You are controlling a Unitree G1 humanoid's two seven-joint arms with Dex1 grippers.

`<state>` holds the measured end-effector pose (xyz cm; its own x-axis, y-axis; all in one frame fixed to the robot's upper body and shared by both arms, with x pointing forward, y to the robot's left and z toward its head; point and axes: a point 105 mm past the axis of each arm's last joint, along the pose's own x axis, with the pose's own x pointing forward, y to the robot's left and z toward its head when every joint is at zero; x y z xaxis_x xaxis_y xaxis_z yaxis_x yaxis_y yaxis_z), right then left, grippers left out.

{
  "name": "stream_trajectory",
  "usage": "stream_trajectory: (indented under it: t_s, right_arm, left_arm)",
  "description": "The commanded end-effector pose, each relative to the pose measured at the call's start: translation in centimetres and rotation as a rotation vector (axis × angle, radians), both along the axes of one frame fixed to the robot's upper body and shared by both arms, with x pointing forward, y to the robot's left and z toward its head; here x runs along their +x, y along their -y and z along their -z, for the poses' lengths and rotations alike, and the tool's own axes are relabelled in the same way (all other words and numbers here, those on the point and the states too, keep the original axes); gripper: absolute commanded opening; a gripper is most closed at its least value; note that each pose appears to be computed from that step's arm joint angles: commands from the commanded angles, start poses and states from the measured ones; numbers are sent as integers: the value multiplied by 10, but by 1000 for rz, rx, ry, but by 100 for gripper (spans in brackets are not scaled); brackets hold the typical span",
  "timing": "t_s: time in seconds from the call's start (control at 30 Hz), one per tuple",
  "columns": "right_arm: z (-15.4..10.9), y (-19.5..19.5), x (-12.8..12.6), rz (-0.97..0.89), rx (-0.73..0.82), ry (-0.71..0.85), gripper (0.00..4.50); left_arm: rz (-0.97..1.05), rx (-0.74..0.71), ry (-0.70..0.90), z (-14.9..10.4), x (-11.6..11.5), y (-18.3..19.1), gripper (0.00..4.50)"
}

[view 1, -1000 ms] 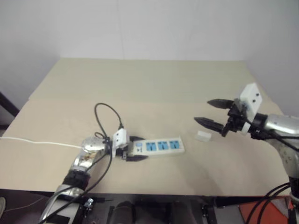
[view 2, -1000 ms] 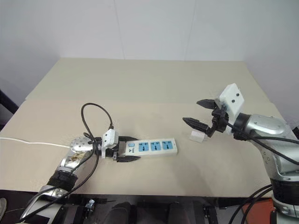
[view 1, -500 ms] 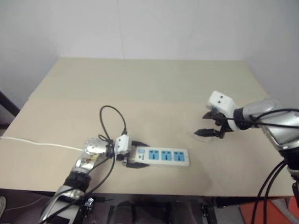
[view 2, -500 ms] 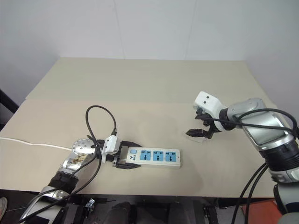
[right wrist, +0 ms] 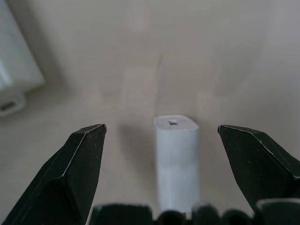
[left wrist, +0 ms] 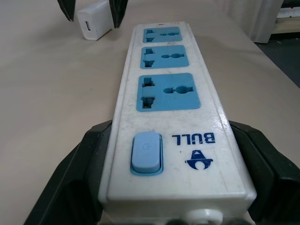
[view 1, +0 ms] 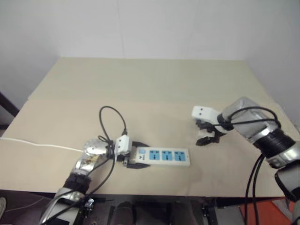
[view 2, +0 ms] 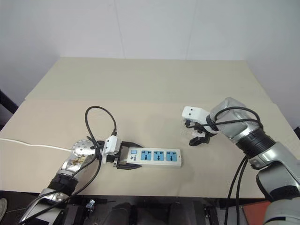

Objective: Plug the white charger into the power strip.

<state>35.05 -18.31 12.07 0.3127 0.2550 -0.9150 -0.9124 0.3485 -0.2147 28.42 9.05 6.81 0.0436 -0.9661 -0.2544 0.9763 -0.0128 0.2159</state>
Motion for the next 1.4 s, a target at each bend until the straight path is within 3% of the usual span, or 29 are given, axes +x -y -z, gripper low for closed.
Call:
stream_trajectory:
  t_s: [0.03,0.1,0.2,0.47,0.5,0.7,0.83,0.93,1.0,1.23,1.4]
  right_arm:
    - [-4,0,9,0,-30,40,450]
    - [0,-2,11,-6,-36,41,450]
    - [3,-5,13,-45,-64,46,393]
    - [3,-10,12,-94,-87,57,131]
    - [1,-10,13,-97,-89,69,116]
    - [-27,-16,25,-127,-30,217,116]
    - [-70,-48,25,-159,308,337,116]
    - [-107,-76,5,-254,681,433,116]
    - [-115,-84,-11,-279,845,433,116]
    - [-87,-105,-63,-393,1144,301,116]
    - [-55,-128,-63,-344,1235,237,116]
  left_arm:
    - [5,11,-31,6,-6,4,331]
    - [1,9,-33,6,-6,5,331]
    - [-3,8,-35,6,-7,5,331]
    - [-10,7,-44,6,-7,5,331]
    - [-12,7,-45,6,-6,5,331]
    - [-21,11,-45,6,-5,4,331]
    - [-28,15,-46,6,-4,2,331]
    - [-43,15,-45,6,-3,1,331]
    - [-49,15,-45,5,-2,0,331]
    - [-66,24,-45,3,0,-5,331]
    - [-58,52,-34,4,1,-9,331]
